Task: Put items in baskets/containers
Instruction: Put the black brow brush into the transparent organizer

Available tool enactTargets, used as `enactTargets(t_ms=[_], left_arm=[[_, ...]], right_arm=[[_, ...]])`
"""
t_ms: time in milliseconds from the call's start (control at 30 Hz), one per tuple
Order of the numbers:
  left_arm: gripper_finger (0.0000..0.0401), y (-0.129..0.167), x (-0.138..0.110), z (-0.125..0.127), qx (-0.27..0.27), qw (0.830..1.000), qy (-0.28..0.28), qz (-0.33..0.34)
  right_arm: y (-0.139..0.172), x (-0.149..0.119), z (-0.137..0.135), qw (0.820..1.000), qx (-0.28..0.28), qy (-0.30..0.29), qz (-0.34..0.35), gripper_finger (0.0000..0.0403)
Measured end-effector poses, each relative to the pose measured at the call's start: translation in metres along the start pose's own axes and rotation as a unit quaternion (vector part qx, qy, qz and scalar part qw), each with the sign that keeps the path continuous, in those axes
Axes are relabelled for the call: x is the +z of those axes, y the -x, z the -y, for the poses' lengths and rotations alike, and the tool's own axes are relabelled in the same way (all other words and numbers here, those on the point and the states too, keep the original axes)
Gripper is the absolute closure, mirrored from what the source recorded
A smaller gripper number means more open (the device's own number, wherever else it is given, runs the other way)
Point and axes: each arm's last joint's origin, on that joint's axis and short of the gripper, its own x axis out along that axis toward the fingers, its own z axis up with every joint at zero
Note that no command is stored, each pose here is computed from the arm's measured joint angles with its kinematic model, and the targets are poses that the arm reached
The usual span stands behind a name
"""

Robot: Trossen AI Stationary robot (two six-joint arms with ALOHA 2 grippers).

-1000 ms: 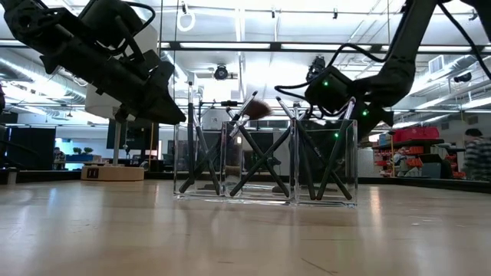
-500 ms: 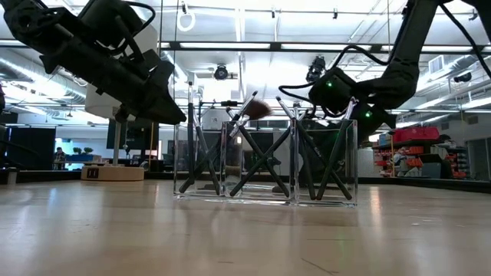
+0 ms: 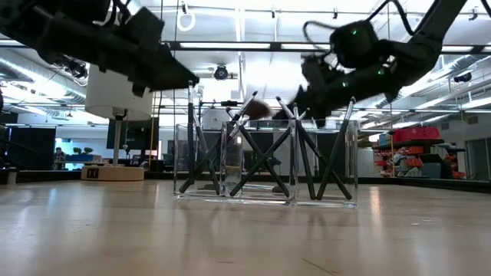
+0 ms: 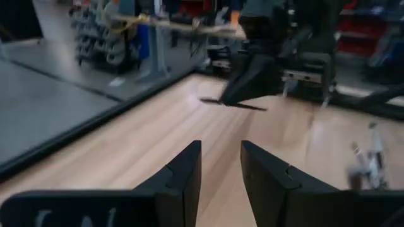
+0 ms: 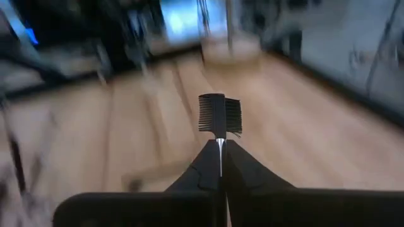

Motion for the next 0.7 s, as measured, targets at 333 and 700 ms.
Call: enactTargets(t_ms=[333, 700], left_arm=[[0.0286, -0.010, 0.008, 0.018, -0.104, 0.990, -0.016, 0.093], [0.0260, -0.087, 0.010, 0.054, -0.152, 0.981, -0.015, 0.118]], right_arm=[[0.020, 0.049, -0.031, 0.946, 0.171, 0.033, 0.275, 0.0397], [0.038, 0.056, -0.073, 0.896, 0.235, 0.082, 0.368, 0.0397]])
